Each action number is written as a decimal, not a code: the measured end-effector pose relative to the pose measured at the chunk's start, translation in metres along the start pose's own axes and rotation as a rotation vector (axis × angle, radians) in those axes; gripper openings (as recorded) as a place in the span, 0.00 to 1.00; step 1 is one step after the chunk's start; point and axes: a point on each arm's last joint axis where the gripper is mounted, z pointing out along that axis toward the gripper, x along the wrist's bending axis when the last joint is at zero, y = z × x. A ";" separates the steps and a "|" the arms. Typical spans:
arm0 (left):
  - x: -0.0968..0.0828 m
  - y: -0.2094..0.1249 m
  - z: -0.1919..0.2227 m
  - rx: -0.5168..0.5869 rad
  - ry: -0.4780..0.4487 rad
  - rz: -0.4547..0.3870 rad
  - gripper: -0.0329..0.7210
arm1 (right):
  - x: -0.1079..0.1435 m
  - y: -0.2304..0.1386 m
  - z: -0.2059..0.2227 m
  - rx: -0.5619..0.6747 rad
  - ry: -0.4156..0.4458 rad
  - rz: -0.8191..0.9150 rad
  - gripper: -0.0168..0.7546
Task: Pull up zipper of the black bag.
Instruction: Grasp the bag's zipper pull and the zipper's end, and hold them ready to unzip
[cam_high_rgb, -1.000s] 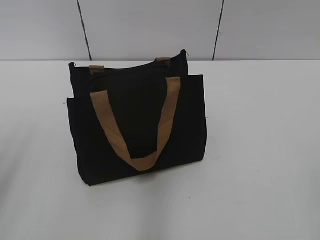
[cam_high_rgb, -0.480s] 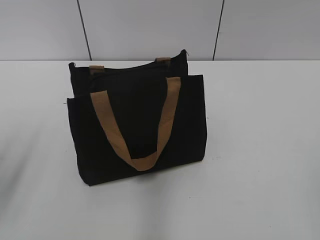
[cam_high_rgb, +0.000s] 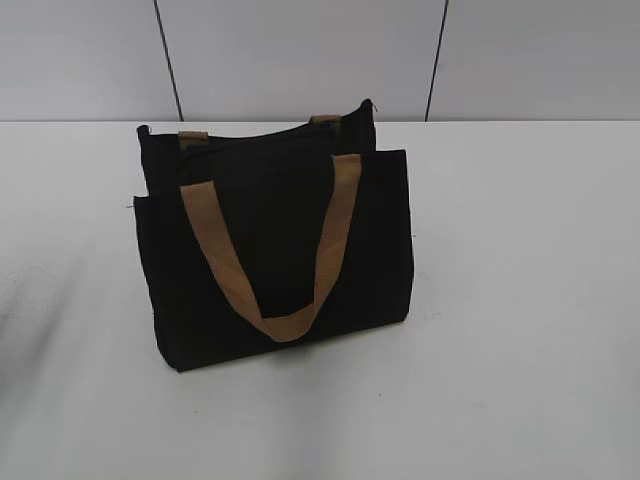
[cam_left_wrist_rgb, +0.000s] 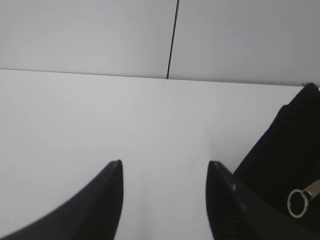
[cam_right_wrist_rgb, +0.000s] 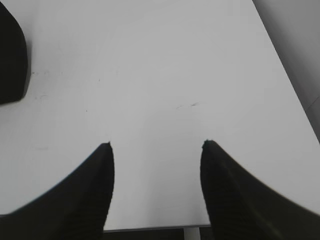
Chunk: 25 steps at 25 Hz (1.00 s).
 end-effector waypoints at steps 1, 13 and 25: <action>0.000 -0.002 0.003 0.007 0.002 -0.003 0.58 | 0.000 0.000 0.000 0.000 0.000 0.000 0.58; -0.018 -0.042 0.057 0.036 -0.165 0.057 0.58 | 0.000 0.000 0.000 0.000 0.001 0.000 0.58; -0.039 -0.071 0.074 0.032 -0.406 0.095 0.58 | 0.000 0.000 0.000 0.000 0.001 0.000 0.58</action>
